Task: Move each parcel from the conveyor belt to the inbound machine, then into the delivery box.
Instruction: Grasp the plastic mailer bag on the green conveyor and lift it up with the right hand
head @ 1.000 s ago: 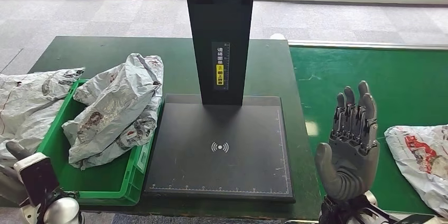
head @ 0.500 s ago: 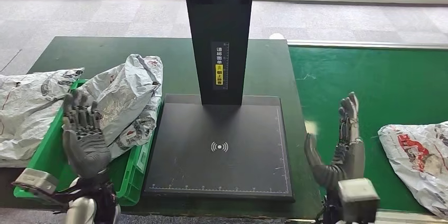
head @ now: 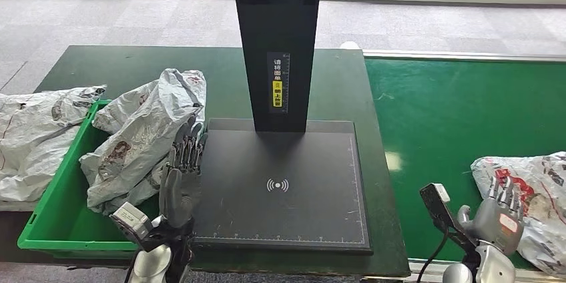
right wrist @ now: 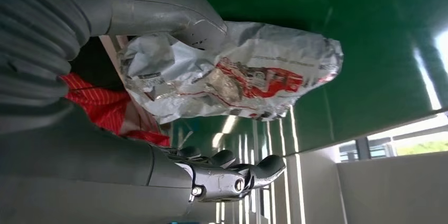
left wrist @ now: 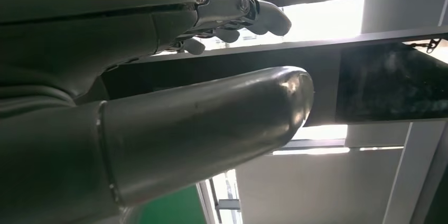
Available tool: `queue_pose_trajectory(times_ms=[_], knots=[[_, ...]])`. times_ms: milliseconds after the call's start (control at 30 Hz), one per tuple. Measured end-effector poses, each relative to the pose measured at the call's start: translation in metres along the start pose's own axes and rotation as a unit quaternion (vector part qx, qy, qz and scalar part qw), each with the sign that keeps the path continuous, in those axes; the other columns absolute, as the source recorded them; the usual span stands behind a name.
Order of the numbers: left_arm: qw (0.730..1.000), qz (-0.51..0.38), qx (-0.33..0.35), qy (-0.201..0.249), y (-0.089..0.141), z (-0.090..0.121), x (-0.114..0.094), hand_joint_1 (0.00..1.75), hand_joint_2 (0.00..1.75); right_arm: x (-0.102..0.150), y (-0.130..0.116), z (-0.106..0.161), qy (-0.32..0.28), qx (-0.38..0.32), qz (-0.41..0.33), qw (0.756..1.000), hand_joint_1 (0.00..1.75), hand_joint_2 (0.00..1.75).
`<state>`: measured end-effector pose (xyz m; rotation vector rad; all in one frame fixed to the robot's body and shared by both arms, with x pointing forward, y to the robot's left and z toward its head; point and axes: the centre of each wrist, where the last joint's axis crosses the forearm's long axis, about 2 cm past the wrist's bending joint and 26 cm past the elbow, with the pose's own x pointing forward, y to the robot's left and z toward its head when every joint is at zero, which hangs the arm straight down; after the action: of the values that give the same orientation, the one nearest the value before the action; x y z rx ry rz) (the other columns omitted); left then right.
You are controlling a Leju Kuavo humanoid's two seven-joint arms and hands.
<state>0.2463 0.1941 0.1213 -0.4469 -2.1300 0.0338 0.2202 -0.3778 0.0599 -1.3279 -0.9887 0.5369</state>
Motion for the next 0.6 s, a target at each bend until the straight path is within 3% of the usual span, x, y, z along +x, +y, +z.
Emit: queue_pose_trajectory(times_ms=[200, 467, 600], knots=[[1.0, 0.007, -0.001, -0.001, 0.0, 0.002, -0.003, 0.0, 0.0, -0.05, 0.015, -0.01, 0.066, 0.022, 0.029, 0.997, 0.0, 1.75], [1.0, 0.004, -0.002, -0.008, 0.0, 0.003, -0.004, 0.0, 0.0, -0.069, 0.024, -0.013, 0.106, 0.053, 0.047, 0.992, 0.0, 1.75], [1.0, 0.0, -0.003, -0.02, 0.0, 0.003, -0.004, 0.0, 0.0, -0.091, 0.029, -0.021, 0.138, 0.065, 0.058, 0.987, 0.0, 1.75]])
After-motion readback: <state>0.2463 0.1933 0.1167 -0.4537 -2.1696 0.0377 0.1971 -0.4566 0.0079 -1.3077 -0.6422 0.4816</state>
